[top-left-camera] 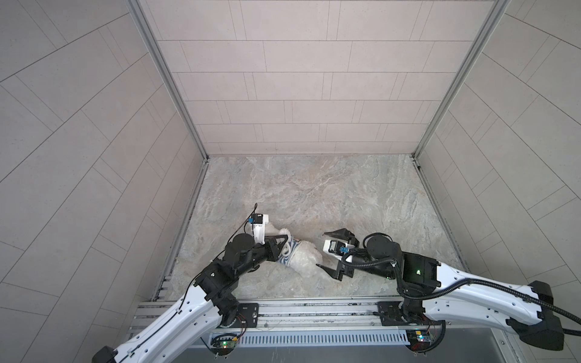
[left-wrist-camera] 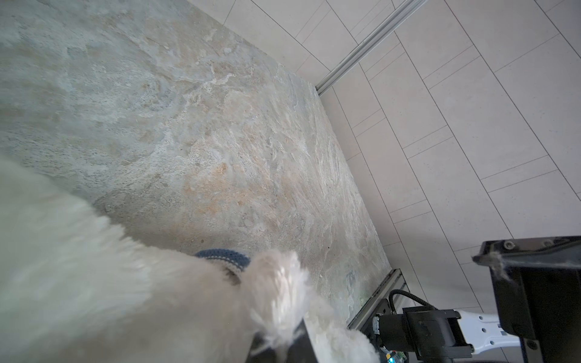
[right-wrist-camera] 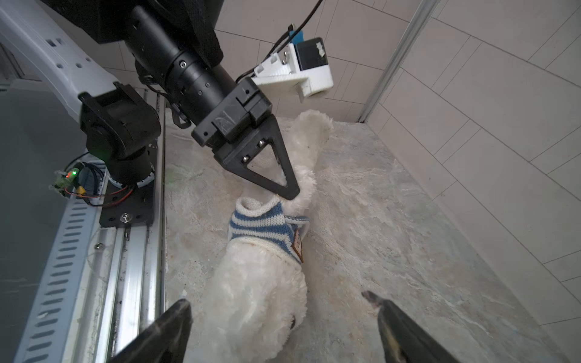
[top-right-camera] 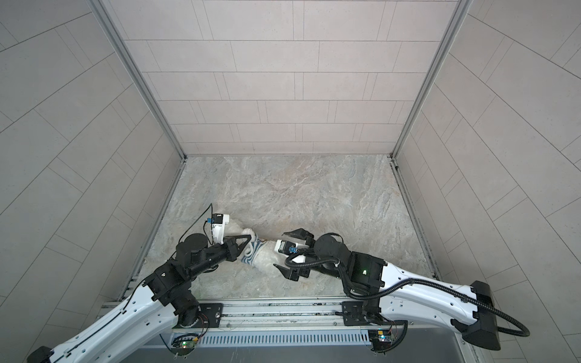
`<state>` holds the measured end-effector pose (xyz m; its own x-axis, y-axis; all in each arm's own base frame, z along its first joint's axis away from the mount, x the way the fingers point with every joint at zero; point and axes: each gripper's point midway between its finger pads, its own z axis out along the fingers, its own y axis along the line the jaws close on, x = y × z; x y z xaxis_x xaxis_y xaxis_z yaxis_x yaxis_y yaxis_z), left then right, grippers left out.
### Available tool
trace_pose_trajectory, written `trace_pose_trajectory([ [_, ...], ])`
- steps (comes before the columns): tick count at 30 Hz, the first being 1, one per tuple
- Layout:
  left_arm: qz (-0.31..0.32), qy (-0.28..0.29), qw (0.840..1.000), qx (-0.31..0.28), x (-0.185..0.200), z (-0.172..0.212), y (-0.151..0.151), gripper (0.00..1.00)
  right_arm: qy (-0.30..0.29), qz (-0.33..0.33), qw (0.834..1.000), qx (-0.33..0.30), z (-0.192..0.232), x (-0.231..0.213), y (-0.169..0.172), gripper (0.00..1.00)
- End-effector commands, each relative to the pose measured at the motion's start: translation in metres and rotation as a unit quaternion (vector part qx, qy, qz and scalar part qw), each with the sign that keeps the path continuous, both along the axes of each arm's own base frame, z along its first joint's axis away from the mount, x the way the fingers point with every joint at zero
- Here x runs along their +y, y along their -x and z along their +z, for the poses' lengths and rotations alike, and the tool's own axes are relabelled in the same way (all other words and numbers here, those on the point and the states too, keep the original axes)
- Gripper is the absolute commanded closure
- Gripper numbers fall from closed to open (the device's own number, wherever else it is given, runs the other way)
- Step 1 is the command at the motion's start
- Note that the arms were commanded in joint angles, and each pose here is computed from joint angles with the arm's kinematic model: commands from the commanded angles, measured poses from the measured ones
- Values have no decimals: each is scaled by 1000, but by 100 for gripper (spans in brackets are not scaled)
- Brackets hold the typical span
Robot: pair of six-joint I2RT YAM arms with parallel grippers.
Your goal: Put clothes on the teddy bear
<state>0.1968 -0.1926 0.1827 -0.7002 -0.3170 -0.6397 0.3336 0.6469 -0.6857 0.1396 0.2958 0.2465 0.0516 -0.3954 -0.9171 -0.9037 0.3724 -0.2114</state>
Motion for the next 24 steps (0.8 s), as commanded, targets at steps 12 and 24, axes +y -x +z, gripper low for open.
trace_pose_trajectory([
  [12, 4, 35, 999, -24, -7, 15, -8, 100, 29, -120, 988, 97, -56, 16, -25, 3],
  [24, 1, 36, 999, -25, -9, 17, -6, 100, 68, -111, 985, 117, -98, 22, -33, 17],
])
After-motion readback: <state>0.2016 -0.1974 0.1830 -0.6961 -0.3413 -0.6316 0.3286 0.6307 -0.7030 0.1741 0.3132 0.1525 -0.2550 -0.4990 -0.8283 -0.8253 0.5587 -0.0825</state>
